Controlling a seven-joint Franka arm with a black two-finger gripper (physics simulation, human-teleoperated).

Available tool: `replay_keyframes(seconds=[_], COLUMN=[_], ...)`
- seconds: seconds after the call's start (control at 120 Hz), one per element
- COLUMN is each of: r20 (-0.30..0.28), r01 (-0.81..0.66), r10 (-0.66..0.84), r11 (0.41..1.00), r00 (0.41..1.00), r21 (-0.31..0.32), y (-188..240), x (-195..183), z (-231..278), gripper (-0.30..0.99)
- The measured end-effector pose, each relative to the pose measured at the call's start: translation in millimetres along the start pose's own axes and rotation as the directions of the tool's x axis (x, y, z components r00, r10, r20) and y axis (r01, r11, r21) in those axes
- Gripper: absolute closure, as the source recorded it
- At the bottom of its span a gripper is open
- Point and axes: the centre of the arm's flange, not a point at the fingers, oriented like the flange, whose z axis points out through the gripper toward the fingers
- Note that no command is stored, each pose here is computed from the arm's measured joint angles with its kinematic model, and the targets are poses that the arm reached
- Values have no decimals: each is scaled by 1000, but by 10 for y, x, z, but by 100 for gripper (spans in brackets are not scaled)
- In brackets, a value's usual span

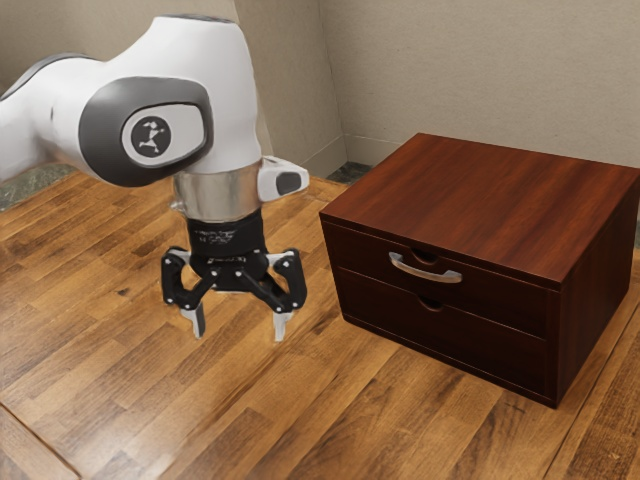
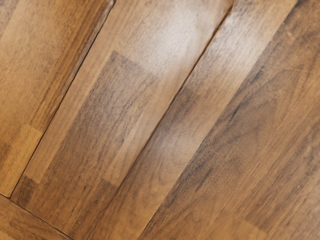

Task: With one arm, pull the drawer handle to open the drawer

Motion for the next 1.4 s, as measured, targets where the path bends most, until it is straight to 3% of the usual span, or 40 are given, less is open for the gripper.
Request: replay_keyframes(seconds=[0.117, 0.267, 0.408, 0.592, 0.9, 1.4], r20=[-122, -161, -94, -21, 84, 125], r01=[177, 351, 477, 560, 680, 735], r10=[-190, -387, -531, -630, -741, -791], r11=[978, 912, 814, 704, 558, 480], r00=[974, 908, 842, 776, 667, 599], r21=[-111, -214, -331, -436, -476, -479], y=[63, 230, 518, 732, 807, 1016], x=[134, 387, 753, 732, 885, 1070], z=[-176, -292, -390, -318, -158, 101], gripper=[0, 0, 0, 0, 0, 0])
